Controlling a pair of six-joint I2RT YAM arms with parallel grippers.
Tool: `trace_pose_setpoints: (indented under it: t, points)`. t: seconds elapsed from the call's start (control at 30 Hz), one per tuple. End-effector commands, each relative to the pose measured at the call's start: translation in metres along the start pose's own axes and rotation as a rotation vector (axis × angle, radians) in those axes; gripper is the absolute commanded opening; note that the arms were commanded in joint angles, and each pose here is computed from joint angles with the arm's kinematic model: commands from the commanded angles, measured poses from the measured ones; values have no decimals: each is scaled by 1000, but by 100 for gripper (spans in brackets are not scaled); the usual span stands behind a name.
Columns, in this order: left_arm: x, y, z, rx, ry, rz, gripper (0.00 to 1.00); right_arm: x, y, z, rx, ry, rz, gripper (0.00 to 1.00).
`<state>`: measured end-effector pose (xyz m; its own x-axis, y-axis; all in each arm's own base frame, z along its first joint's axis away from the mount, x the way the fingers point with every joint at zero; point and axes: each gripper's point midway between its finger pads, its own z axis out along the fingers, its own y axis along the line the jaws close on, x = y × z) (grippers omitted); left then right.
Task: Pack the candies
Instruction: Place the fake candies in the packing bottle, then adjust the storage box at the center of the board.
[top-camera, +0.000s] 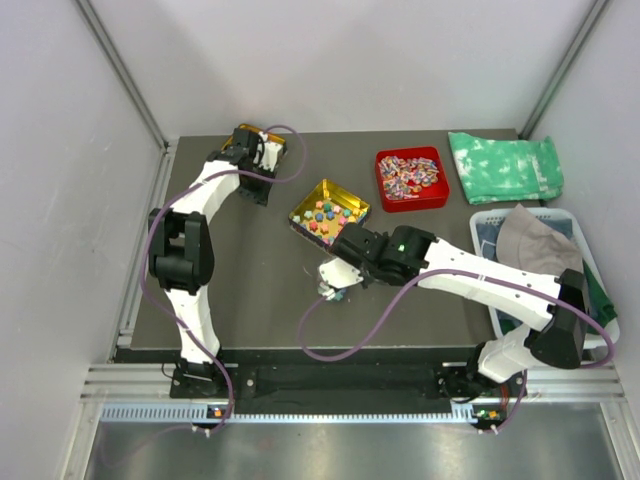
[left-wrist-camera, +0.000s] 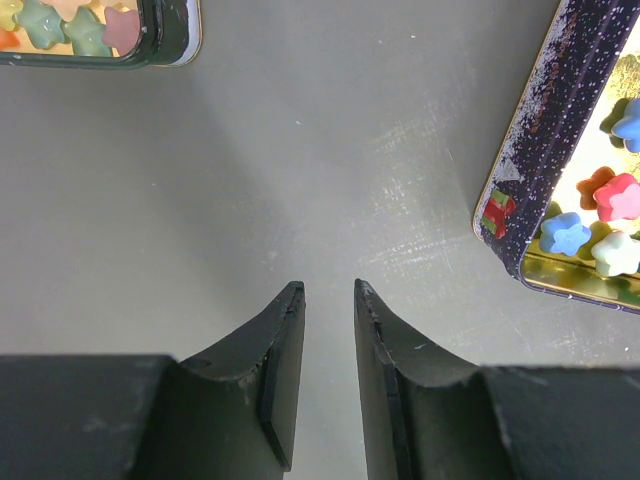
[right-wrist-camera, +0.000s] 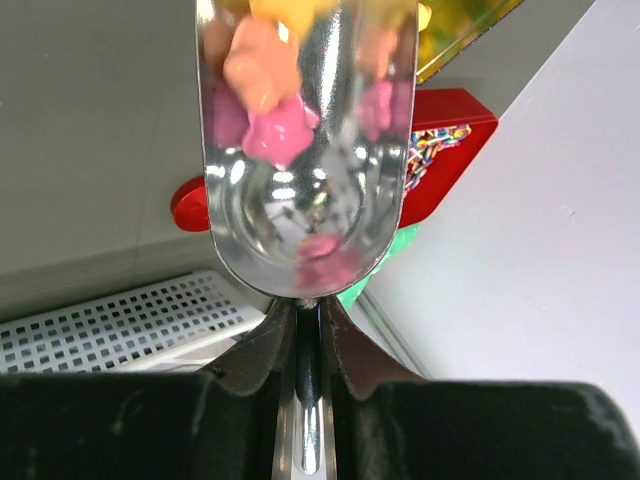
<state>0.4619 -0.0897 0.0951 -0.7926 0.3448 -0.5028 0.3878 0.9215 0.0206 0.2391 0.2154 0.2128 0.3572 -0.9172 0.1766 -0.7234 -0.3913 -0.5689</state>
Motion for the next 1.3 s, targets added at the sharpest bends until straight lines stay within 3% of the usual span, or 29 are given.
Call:
trace_pose_setpoints:
  t: [0.0, 0.67, 0.9, 1.03, 1.27]
  points:
    - [-16, -1, -20, 7, -71, 0, 32, -3, -20, -15, 69, -6, -7, 0]
    - [-16, -2, -20, 12, -72, 17, 32, -2, -40, -32, 147, 5, -17, 0]
    - [-22, -15, -5, -3, -56, 102, 32, 26, -81, -40, 176, -49, 203, 0]
    - [-22, -16, 15, -93, -22, 180, 32, 57, -97, -33, 192, -34, 336, 0]
    - [-38, -29, 33, -92, -33, 214, 31, 74, -89, -34, 178, -26, 417, 0]
